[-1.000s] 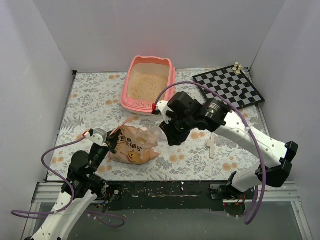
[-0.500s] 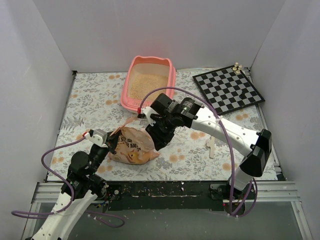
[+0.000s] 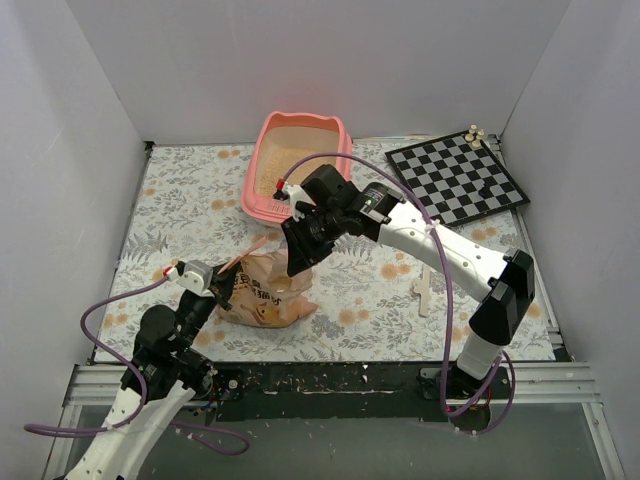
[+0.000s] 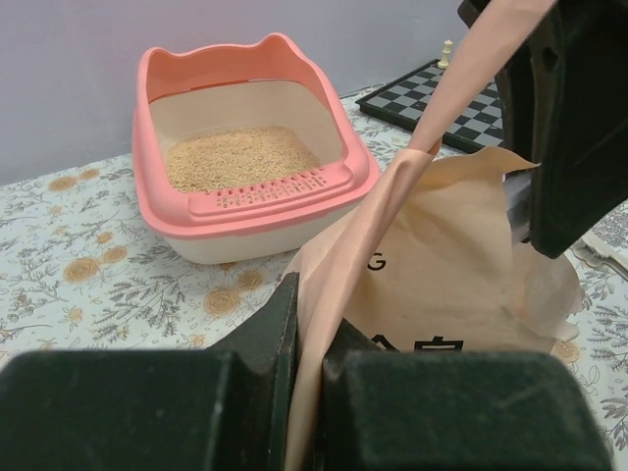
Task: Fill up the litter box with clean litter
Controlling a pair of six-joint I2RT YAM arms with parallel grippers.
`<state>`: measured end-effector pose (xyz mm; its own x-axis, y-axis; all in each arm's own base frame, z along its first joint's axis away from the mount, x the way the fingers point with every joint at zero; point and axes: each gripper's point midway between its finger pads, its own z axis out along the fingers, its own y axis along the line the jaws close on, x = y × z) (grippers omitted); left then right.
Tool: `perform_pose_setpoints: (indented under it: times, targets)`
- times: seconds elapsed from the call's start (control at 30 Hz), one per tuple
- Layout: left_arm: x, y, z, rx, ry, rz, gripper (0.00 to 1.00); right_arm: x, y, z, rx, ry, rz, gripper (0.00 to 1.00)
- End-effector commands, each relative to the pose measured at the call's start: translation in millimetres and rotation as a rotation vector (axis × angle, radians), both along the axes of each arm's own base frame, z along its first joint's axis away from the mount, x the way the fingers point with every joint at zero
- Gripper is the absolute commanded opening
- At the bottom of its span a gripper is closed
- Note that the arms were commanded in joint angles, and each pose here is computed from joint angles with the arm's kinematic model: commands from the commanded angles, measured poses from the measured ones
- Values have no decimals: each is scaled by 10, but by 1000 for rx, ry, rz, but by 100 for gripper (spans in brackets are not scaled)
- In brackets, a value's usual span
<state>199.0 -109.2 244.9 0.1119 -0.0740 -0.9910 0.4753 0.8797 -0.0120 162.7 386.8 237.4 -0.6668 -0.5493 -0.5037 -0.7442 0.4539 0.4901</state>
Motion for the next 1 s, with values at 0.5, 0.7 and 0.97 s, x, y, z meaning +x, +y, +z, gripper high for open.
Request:
perform_pose_setpoints:
  times: [0.5, 0.7, 0.97]
  targets:
    - [-89, 69, 523, -106, -163, 9, 0, 739, -209, 39, 304, 51, -520, 3]
    - [-87, 71, 519, -105, -161, 10, 0, 762, -223, 5, 323, 37, -537, 1]
    - [-77, 91, 527, -106, -162, 23, 0, 681, -251, 464, 258, -47, -433, 1]
